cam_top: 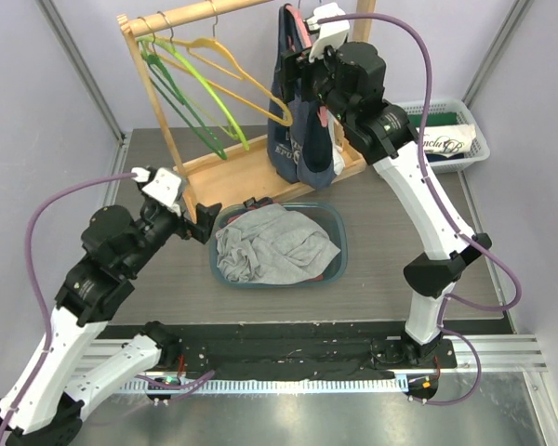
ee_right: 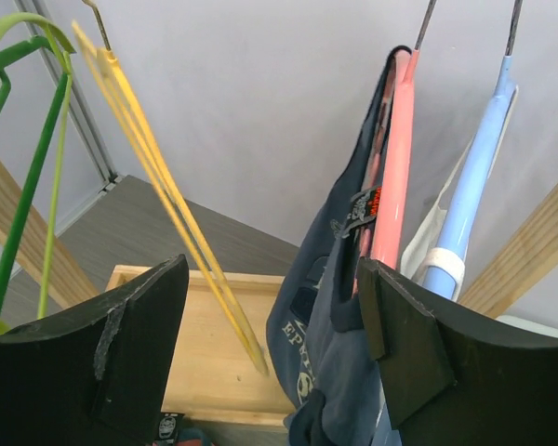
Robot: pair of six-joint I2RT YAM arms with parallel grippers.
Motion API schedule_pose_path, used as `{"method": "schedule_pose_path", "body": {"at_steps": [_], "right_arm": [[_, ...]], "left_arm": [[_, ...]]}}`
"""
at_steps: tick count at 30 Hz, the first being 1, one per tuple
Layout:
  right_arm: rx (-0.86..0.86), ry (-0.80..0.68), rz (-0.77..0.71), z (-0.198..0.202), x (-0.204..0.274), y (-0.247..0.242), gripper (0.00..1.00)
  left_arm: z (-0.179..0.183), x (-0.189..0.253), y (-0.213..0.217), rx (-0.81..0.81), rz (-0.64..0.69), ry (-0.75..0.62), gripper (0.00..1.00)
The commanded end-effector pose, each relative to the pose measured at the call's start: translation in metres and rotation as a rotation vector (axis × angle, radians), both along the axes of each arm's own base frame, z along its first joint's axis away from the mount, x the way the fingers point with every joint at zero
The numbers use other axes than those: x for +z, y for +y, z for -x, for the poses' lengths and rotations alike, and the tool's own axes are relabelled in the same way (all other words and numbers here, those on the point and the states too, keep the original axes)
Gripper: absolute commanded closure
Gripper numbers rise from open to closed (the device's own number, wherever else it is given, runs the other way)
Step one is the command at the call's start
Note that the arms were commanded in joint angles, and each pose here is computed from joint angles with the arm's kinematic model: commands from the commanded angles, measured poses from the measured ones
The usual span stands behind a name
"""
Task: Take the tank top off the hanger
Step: Pick up the hanger from the clothesline.
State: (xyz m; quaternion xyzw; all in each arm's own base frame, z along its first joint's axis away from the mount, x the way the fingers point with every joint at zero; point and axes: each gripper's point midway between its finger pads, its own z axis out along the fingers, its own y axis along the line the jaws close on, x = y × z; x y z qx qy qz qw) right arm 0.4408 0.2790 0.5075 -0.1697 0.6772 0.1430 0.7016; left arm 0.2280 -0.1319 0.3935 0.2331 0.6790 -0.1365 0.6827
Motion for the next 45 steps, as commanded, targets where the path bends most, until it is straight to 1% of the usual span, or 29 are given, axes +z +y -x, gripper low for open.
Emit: {"method": "schedule_pose_path", "body": {"at_steps": [1,6,16,24,28,30,38,41,42,43,44,45], "right_arm": [[0.004,-0.014,-0.035,0.000,0.014,-0.014,0.19],[-0.036,0.004,-0.062,-0.015,0.012,-0.032,0.19],[-0.087,0.062,-0.031,-0.026,-0.014,-0.054,0.19],[-0.130,0.148,0.028,-0.046,-0.056,-0.054,0.19],[-0.182,0.199,0.067,-0.050,-0.080,-0.061,0.25],[-0.193,0.219,0.079,-0.049,-0.089,-0.064,0.27],[-0.223,0.263,0.094,-0.041,-0.100,-0.072,0.28],[-0.228,0.292,0.114,-0.032,-0.106,-0.078,0.27],[-0.215,0.311,0.125,-0.029,-0.115,-0.076,0.25],[-0.200,0.317,0.098,-0.026,-0.114,-0.073,0.24],[-0.176,0.302,0.080,-0.019,-0.104,-0.072,0.23],[-0.106,0.306,0.063,-0.012,-0.103,-0.061,0.20]], "left_arm": [[0.003,0.011,-0.014,-0.076,0.028,-0.028,0.01],[0.010,0.017,-0.022,-0.135,0.038,-0.030,0.02],[0.021,0.024,-0.032,-0.217,0.055,-0.028,0.03],[0.028,0.031,-0.032,-0.235,0.076,-0.040,0.03],[0.032,0.038,-0.033,-0.251,0.088,-0.051,0.04],[0.033,0.041,-0.033,-0.252,0.095,-0.055,0.04],[0.039,0.047,-0.032,-0.263,0.117,-0.064,0.05],[0.041,0.049,-0.031,-0.266,0.130,-0.064,0.05],[0.042,0.047,-0.032,-0.269,0.128,-0.063,0.05],[0.042,0.047,-0.032,-0.274,0.127,-0.062,0.05],[0.042,0.046,-0.033,-0.277,0.124,-0.060,0.06],[0.043,0.046,-0.034,-0.284,0.124,-0.061,0.06]]}}
